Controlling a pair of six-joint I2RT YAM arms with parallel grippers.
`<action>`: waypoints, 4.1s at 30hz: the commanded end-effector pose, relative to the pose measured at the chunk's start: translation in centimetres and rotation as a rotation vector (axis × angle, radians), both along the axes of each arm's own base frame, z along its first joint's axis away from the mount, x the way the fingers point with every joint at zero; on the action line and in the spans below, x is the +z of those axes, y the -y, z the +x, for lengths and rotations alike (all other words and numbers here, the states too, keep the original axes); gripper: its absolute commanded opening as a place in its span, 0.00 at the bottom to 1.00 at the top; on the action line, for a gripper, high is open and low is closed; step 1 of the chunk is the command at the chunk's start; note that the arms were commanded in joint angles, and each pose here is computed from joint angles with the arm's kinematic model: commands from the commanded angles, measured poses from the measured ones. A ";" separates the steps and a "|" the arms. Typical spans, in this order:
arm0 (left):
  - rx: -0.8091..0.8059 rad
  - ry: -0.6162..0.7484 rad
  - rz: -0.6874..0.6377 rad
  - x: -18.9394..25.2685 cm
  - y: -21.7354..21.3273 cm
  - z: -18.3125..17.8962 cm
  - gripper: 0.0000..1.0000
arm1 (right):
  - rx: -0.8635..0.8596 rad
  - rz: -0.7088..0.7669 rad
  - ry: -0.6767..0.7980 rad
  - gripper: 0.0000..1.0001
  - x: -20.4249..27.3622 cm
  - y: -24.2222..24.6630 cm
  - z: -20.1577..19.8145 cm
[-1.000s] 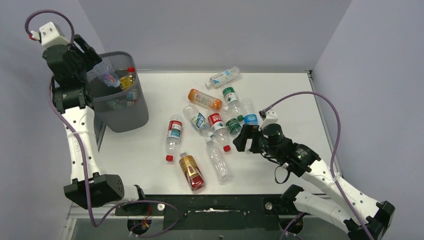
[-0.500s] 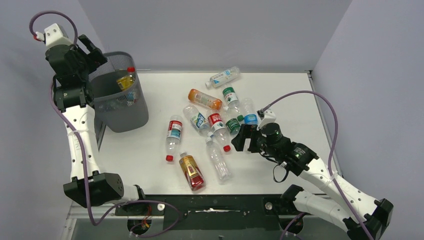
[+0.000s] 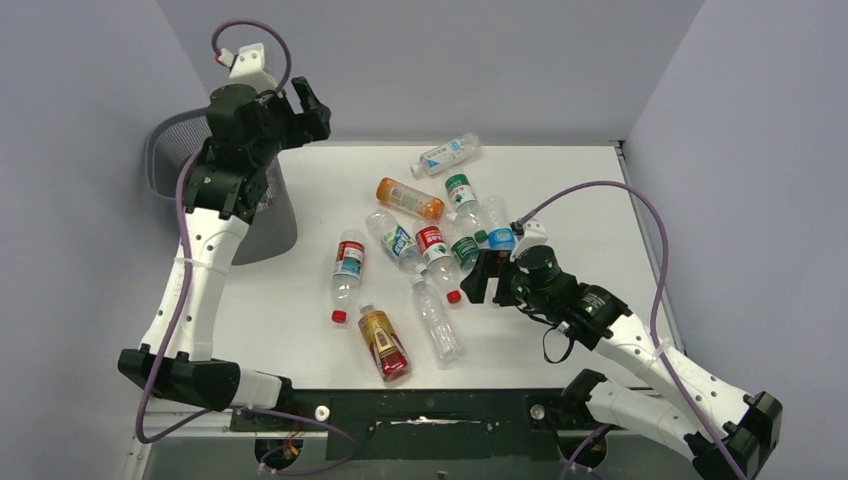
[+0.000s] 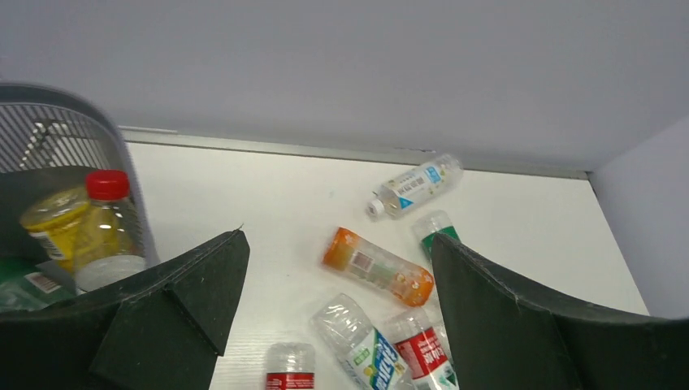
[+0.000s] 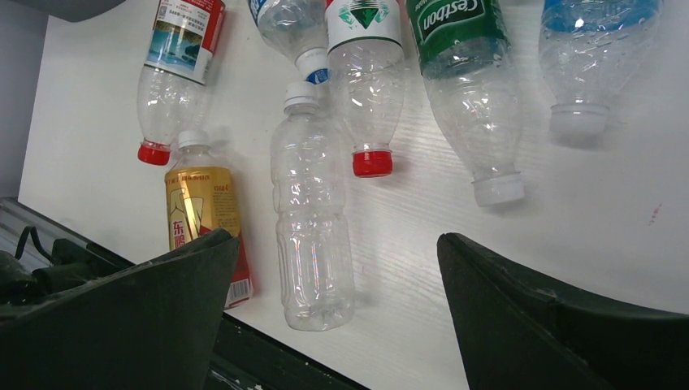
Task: Put the plastic bottles in the bin
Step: Pick up the plastic bottle at the center of the board.
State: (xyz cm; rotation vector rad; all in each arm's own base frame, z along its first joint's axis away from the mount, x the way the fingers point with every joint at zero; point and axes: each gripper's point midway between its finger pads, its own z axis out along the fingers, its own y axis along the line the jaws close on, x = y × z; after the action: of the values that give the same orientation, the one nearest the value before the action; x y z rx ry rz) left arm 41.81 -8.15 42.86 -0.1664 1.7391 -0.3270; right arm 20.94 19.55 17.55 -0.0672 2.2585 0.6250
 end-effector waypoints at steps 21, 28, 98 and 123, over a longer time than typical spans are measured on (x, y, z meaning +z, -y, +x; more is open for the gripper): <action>-0.288 -0.120 0.067 -6.6 13.8 -3.3 0.84 | -0.005 0.048 0.032 0.99 -0.1 -0.4 0.4; -0.340 -0.162 0.049 -9.3 15.1 -4.2 0.84 | 0.007 0.062 0.018 0.99 -1.1 -0.6 0.0; -0.546 -0.265 0.057 -15.3 25.0 -4.0 0.84 | 0.031 0.121 -0.094 0.98 -5.5 4.7 1.8; -0.612 -0.272 0.001 -15.4 23.0 -8.7 0.84 | -0.088 -0.006 -0.047 0.83 -6.5 5.9 7.4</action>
State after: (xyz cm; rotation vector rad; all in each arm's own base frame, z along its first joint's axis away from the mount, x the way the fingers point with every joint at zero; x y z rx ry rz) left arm 33.50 -30.84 23.34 0.3606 2.1573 -0.6943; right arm 25.87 12.31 7.99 0.1570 2.4133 0.5336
